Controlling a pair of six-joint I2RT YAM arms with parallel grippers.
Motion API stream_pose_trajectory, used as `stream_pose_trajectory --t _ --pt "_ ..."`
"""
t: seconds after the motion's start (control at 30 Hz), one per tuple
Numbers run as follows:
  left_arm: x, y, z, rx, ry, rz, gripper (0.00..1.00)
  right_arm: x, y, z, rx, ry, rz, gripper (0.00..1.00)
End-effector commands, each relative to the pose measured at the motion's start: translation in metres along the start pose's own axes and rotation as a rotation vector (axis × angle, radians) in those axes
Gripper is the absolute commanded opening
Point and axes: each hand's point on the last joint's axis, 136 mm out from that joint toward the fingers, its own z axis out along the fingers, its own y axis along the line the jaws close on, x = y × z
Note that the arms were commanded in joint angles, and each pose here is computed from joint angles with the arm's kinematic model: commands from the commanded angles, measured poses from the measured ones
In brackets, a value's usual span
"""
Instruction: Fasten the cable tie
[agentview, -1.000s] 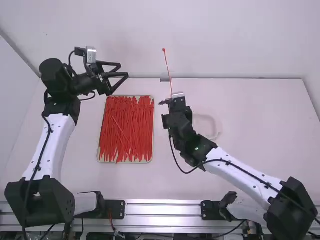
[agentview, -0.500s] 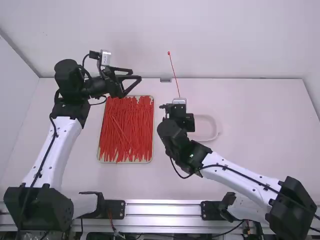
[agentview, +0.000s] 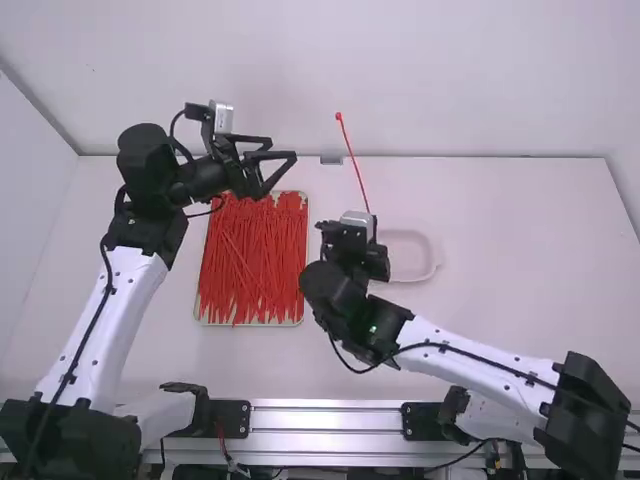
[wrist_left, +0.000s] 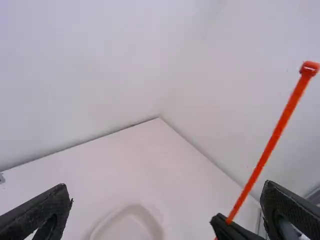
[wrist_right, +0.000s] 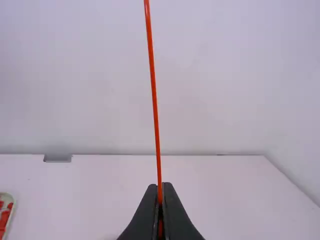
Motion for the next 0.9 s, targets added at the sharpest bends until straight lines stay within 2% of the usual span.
stream_pose_trajectory --t 0.0,0.47,0.7,0.87 --pt "-0.006 -0.028 0.002 0.077 -0.001 0.043 0.99 -0.012 -0.012 -0.001 0.066 -0.006 -0.002 0.00" --pt "-0.010 -0.077 0.024 0.205 -0.035 0.085 0.99 -0.012 -0.011 -0.002 0.061 -0.006 -0.011 0.00" --pt "-0.017 -0.079 0.032 0.166 -0.082 0.060 0.99 -0.012 -0.002 -0.002 0.013 -0.008 -0.012 0.00" --pt "-0.026 -0.076 0.032 0.135 -0.127 0.041 0.99 -0.015 0.007 -0.012 -0.032 -0.021 -0.002 0.00"
